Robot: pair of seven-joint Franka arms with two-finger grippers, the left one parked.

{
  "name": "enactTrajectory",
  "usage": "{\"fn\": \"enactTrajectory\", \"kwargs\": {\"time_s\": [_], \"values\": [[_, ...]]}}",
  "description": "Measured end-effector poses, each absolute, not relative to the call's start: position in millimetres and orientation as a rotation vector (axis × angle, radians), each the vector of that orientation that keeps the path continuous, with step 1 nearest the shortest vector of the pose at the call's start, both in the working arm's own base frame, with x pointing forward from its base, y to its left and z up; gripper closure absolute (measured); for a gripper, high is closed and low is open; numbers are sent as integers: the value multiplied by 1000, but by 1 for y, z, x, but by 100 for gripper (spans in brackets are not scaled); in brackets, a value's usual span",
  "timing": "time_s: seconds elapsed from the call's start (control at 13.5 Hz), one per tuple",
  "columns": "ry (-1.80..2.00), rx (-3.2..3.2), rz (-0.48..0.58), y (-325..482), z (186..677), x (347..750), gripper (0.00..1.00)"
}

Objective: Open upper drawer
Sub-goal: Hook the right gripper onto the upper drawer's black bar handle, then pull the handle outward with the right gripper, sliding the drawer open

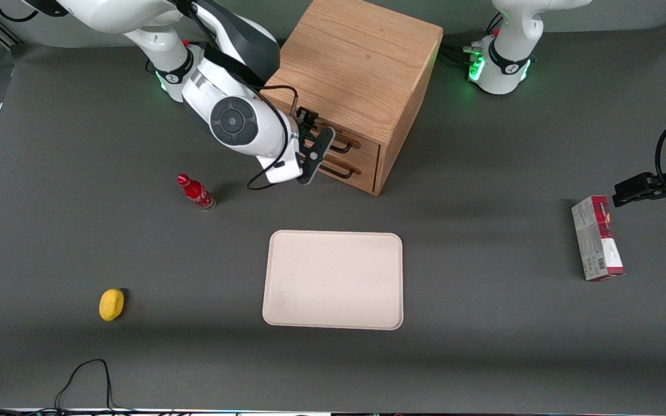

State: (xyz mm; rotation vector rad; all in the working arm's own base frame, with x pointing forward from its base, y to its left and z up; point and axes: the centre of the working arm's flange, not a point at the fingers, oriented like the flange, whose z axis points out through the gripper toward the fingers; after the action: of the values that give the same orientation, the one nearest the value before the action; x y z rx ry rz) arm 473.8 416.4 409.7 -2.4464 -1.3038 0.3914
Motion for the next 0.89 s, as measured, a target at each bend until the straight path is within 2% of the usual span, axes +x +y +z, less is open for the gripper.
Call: {"fn": "enactTrajectory", "kwargs": {"time_s": [0.67,0.89], "values": [[-1414,-2460,323,416,387,475,0],[-1469,-2492,261,404,391,493,0]]}}
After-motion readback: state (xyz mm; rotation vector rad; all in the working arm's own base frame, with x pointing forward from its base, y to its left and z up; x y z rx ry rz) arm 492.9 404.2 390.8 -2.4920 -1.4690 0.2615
